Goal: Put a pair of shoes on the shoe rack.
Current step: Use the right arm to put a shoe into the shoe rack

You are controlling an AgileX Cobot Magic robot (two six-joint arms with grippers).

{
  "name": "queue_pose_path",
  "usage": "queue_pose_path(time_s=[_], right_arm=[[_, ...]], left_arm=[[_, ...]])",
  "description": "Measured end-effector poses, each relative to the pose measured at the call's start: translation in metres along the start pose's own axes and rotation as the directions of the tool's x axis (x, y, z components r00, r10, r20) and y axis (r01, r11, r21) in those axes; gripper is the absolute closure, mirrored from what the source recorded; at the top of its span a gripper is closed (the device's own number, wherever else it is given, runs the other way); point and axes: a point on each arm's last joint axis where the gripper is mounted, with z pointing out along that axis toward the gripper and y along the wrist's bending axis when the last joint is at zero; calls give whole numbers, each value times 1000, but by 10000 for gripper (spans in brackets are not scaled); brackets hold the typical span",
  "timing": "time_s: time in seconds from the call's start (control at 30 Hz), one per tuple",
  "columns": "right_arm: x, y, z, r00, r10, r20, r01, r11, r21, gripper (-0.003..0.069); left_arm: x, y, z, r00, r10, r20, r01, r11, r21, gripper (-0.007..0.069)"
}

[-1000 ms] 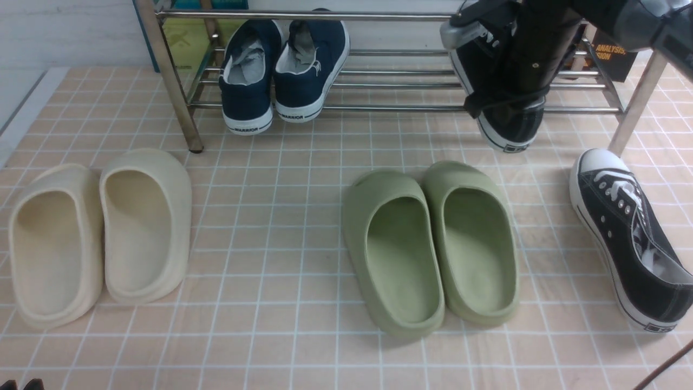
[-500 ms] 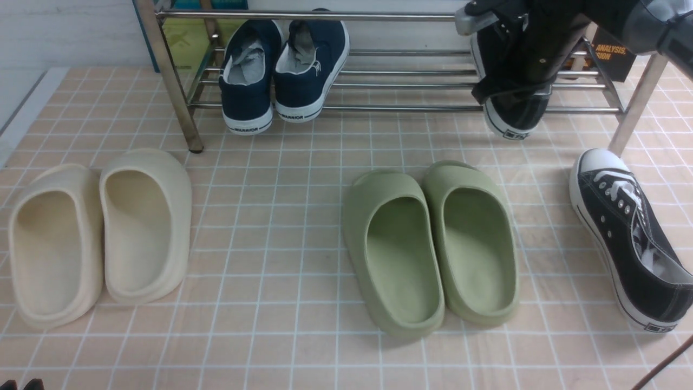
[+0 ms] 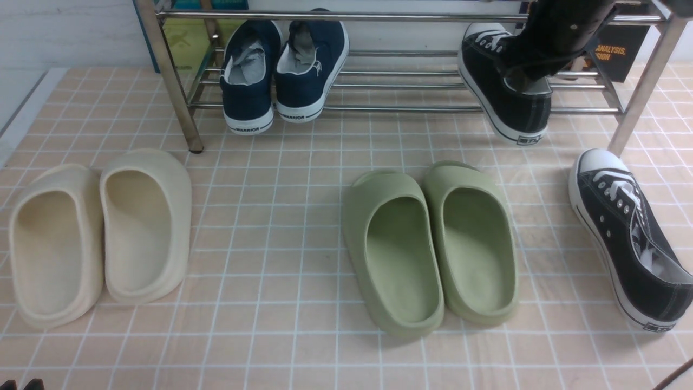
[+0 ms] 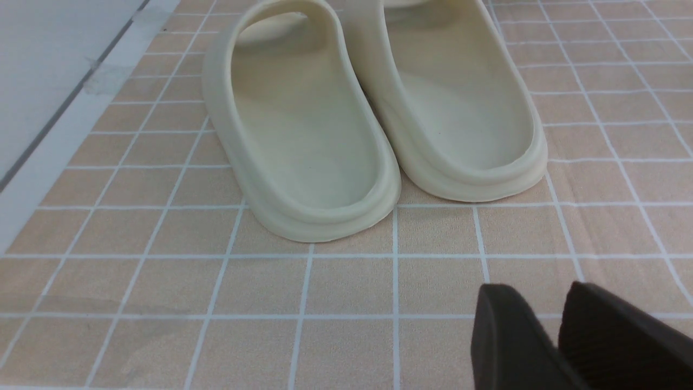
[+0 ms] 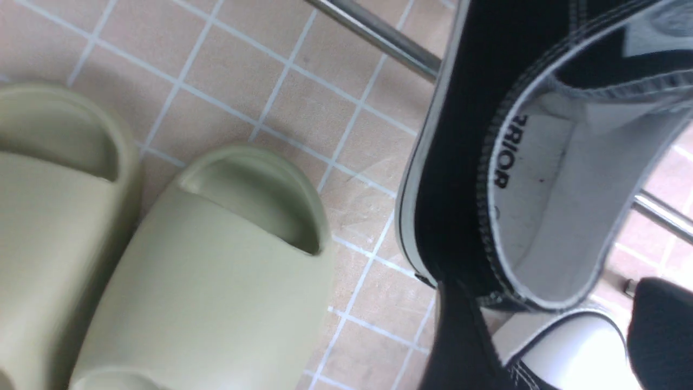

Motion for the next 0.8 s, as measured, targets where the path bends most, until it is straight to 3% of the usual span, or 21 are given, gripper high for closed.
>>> queue_pose_path(time_s=[0.1,0.2,0.4,0.53,0.67,0.8], right_arm=[[9,2,-20,1000,16,-2,-16,1000,-20,320],[27,6,-28,999,17,-50,-19,999,-43,427],[65,16,10,984,2,-179,-14,998,-65,644],[68,15,39,992,26,-123,-31,999,-43,678],[56,7,67,996,92,-8,-92,996,7,678],[47,4,79,989,145,8,-145,989,17,678]], left_arm=[[0,0,0,1000,0,0,0,1000,0,431],[0,0,0,1000,0,0,0,1000,0,428],[0,0,0,1000,0,0,0,1000,0,428],[0,0,0,1000,0,0,0,1000,0,426],[0,0,0,1000,0,0,0,1000,0,424],[0,0,0,1000,0,-1,0,1000,0,423]])
